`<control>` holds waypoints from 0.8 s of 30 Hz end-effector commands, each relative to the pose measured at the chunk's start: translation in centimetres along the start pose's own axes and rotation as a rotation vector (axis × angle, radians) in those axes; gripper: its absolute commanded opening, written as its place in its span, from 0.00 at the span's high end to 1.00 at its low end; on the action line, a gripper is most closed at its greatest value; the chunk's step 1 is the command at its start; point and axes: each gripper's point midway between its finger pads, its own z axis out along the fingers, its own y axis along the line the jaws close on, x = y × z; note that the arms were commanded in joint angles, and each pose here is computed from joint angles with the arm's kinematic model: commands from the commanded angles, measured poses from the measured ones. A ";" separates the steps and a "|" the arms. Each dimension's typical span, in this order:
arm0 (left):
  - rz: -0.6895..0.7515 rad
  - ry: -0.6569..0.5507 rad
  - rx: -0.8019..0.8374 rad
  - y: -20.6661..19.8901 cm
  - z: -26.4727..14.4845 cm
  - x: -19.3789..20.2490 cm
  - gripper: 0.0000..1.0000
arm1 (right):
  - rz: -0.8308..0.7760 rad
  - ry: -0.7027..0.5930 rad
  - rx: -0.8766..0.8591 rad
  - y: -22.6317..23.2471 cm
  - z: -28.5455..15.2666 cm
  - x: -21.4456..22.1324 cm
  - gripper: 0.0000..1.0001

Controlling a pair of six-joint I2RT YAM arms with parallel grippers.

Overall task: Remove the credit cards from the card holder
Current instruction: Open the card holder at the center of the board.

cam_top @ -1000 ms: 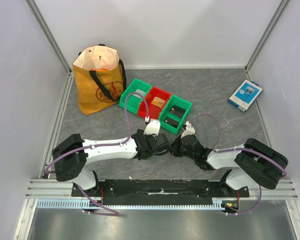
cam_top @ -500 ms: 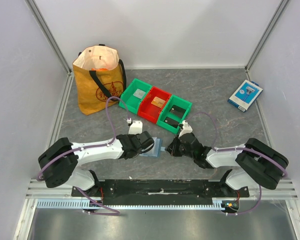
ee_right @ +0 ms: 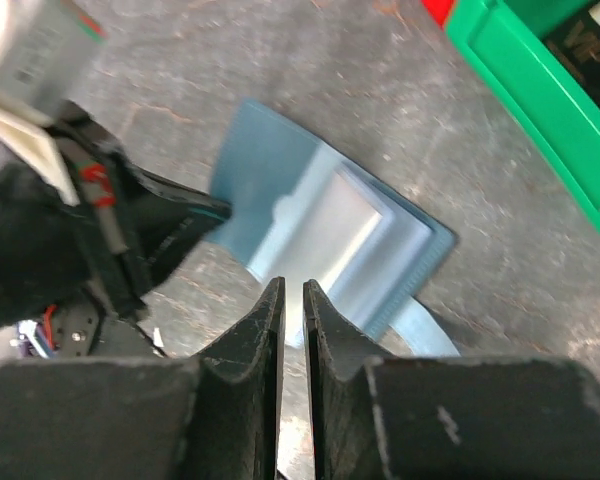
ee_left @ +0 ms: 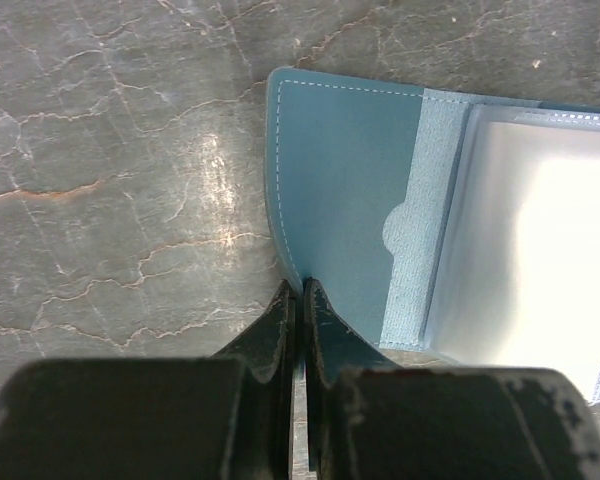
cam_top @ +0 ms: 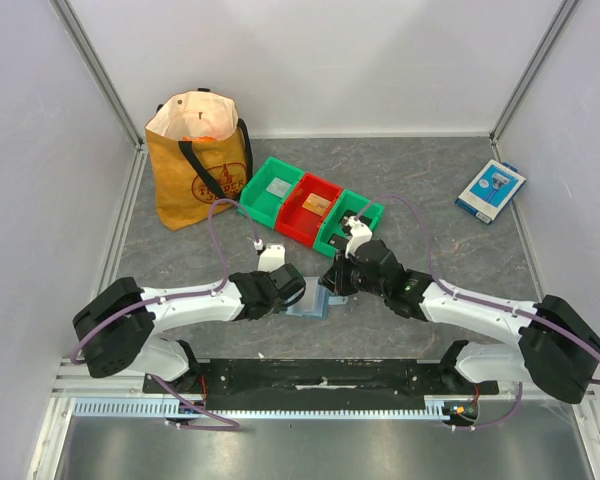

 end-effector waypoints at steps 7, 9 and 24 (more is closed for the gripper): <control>-0.043 0.030 0.077 -1.4 0.0 1.1 0.97 | -0.012 0.051 -0.025 0.6 2.1 0.7 0.84; -0.046 0.033 0.089 -1.6 0.0 1.2 0.98 | 0.005 0.073 -0.038 0.4 2.6 1.6 0.84; -0.093 0.059 0.188 -3.2 -0.3 2.0 0.98 | 0.042 0.189 -0.004 -2.0 5.3 6.3 0.85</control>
